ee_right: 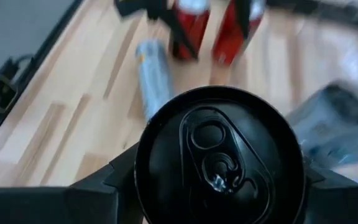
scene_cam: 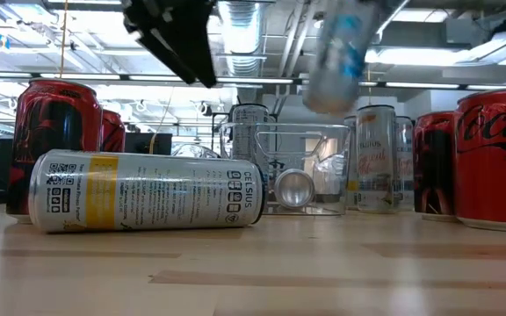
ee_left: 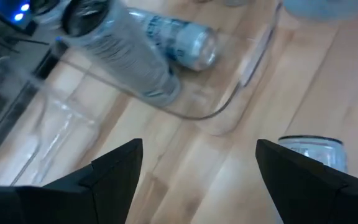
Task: Sort soda cans
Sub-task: Put the white blue soda can into the middle transparent bin
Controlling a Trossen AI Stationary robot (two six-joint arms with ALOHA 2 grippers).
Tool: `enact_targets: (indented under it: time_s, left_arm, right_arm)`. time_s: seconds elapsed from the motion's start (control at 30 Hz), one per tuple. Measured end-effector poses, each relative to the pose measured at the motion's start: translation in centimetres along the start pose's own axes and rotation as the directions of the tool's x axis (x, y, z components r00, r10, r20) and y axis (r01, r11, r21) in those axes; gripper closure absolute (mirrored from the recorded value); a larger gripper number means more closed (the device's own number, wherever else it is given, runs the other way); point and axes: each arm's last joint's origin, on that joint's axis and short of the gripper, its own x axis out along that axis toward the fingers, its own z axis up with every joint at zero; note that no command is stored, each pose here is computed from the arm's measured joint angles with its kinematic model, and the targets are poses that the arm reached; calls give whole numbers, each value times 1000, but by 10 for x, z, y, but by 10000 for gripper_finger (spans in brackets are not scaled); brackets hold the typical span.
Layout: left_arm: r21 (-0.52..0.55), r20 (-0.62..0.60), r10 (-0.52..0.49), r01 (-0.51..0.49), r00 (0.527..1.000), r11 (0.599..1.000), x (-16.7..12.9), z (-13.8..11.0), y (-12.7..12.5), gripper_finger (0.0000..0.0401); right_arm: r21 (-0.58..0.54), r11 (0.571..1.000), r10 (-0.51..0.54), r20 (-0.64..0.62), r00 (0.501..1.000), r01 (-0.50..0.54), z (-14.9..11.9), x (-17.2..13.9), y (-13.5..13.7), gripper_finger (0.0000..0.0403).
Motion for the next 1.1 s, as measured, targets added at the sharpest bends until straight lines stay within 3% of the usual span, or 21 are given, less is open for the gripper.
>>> enact_targets:
  time_s: [0.1, 0.2, 0.37, 0.6, 0.87, 1.03, 1.1]
  left_arm:
    - [-6, 9, 24, -24, 1000, 1000, -10, -6, 2, 95]
    - [-26, 21, 45, -45, 999, 999, -17, -11, 3, 95]
    - [-54, 32, 68, -66, 997, 996, -25, -19, 2, 95]
    - [-70, 43, 70, -67, 997, 995, -36, -29, -1, 95]
    - [-87, 63, 75, -69, 995, 994, -43, -36, -3, 95]
    - [-75, 66, 95, -90, 993, 993, -43, -45, -3, 95]
    - [-82, 65, 110, -104, 992, 991, -40, -49, -2, 95]
  right_arm:
    - [-31, 999, -41, 66, 997, 43, 15, -6, -14, 148]
    - [-41, 995, -91, 77, 993, 94, 20, 8, -33, 148]
    - [-41, 997, -73, -59, 996, 70, 12, 58, -56, 148]
    - [-13, 1000, 11, -130, 991, -13, 3, 109, -72, 148]
    - [-5, 999, 44, -176, 983, -46, -9, 143, -77, 146]
    - [-16, 999, 38, -159, 987, -41, -7, 145, -78, 41]
    - [-16, 999, 34, -146, 989, -37, -5, 142, -79, 18]
